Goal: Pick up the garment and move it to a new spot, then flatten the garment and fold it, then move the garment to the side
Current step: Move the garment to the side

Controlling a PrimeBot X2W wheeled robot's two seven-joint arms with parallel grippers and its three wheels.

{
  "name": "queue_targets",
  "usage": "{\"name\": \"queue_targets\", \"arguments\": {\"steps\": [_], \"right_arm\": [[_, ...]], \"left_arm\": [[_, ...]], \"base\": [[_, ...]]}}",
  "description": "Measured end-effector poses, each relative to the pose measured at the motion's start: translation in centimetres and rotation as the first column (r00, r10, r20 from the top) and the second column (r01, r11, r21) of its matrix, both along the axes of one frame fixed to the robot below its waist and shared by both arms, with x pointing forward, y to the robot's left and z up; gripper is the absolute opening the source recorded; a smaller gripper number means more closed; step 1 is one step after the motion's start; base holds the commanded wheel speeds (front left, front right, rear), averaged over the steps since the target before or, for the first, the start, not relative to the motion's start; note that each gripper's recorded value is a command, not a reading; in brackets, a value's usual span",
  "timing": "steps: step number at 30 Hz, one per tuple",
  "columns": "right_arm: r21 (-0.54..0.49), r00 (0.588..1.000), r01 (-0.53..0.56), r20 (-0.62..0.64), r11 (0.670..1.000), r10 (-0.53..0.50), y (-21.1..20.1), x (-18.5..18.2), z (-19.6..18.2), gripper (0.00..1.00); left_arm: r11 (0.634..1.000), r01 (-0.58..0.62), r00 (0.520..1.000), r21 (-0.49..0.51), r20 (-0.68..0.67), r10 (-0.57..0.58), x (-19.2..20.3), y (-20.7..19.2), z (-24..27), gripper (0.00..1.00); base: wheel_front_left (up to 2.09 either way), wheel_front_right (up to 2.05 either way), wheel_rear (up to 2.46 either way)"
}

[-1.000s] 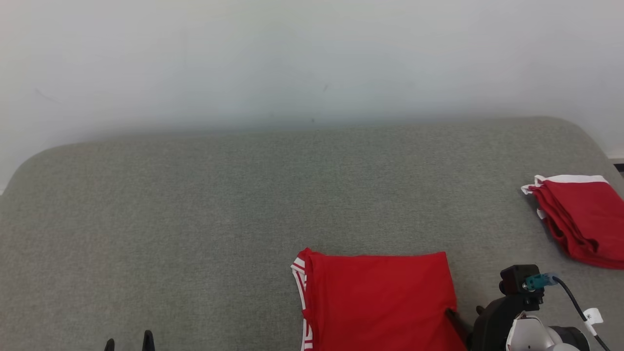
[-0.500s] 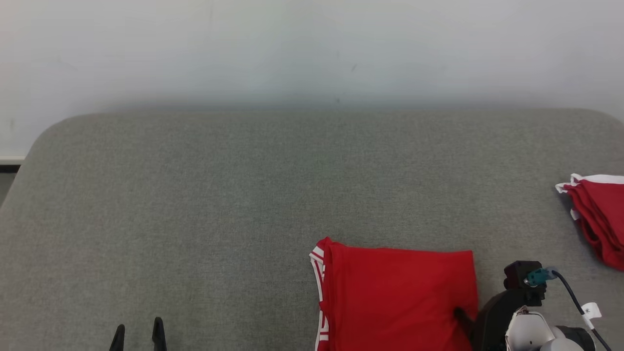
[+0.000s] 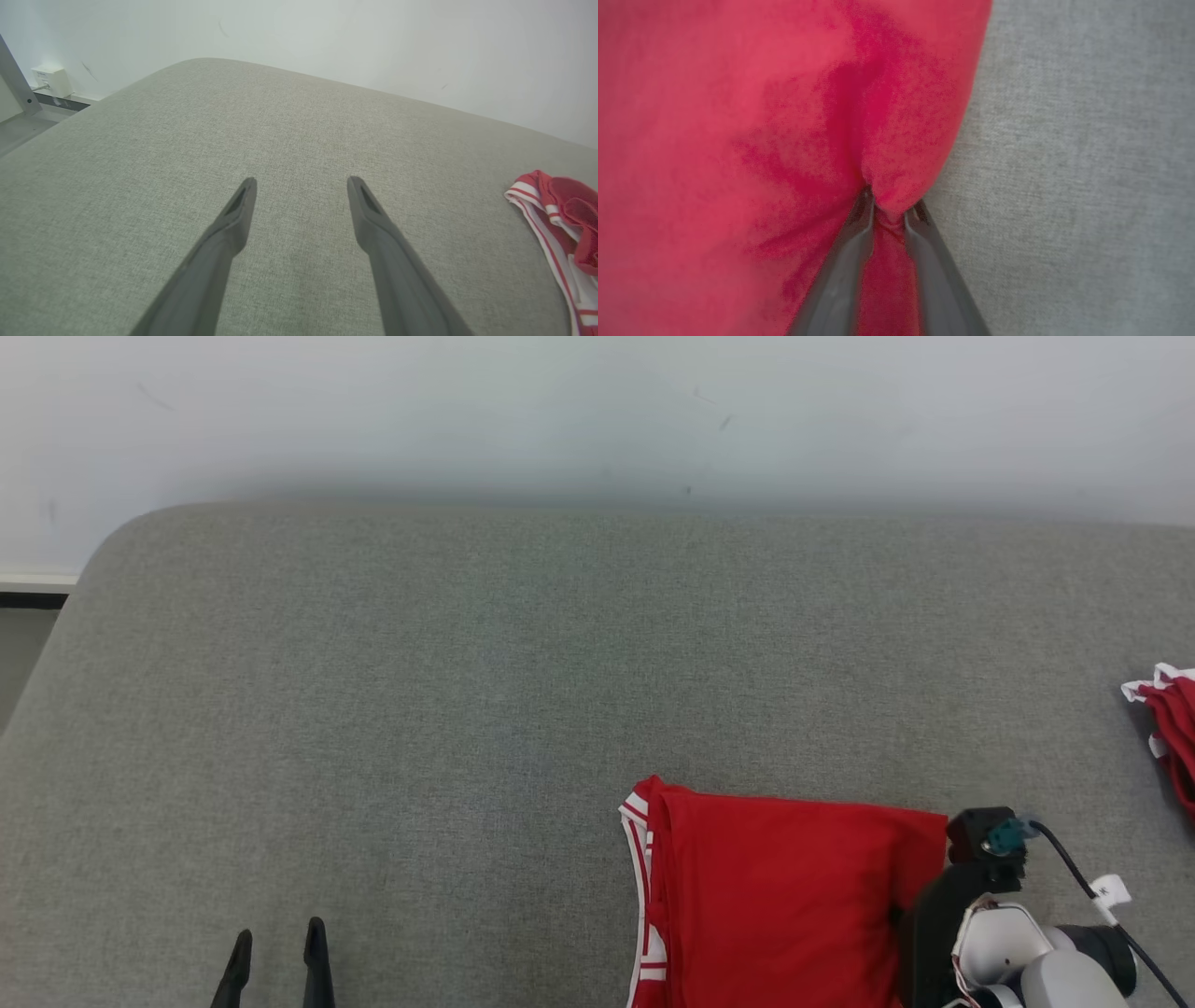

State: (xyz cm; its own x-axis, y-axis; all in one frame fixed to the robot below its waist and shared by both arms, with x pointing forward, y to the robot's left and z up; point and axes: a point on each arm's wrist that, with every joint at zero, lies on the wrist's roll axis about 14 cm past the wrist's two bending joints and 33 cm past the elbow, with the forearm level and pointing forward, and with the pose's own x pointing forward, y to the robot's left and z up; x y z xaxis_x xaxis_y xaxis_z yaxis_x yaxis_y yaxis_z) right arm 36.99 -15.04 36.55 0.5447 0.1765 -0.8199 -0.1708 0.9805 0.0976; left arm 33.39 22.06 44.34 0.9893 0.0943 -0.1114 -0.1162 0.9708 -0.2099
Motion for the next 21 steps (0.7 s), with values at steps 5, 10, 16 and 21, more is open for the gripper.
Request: {"name": "queue_targets", "arguments": {"steps": [5, 10, 16, 21], "right_arm": [[-0.035, 0.997, -0.074, 0.021, 0.997, 0.075, 0.6, 1.2, 1.4, 0.0], [-0.091, 0.984, -0.14, 0.1, 0.986, 0.149, 0.6, 4.3, 5.5, 0.0], [-0.176, 0.975, -0.148, 0.138, 0.973, 0.174, -1.5, 6.5, 9.4, 0.0], [-0.22, 0.978, -0.102, 0.155, 0.97, 0.138, -4.0, 8.1, 12.0, 0.0]], "left_arm": [[1.0, -0.005, 1.0, -0.007, 0.012, 0.006, 0.5, 0.2, 0.3, 1.0], [1.0, 0.017, 0.999, -0.025, 0.034, -0.016, 1.5, -0.6, 0.8, 1.0], [0.997, 0.067, 0.996, -0.043, 0.069, -0.064, 3.1, -2.6, 1.8, 1.0], [0.993, 0.106, 0.991, -0.051, 0.093, -0.101, 4.6, -4.3, 2.4, 1.0]], "base": [[0.0, 0.0, 0.0], [0.0, 0.0, 0.0], [0.0, 0.0, 0.0], [0.0, 0.0, 0.0]]}}
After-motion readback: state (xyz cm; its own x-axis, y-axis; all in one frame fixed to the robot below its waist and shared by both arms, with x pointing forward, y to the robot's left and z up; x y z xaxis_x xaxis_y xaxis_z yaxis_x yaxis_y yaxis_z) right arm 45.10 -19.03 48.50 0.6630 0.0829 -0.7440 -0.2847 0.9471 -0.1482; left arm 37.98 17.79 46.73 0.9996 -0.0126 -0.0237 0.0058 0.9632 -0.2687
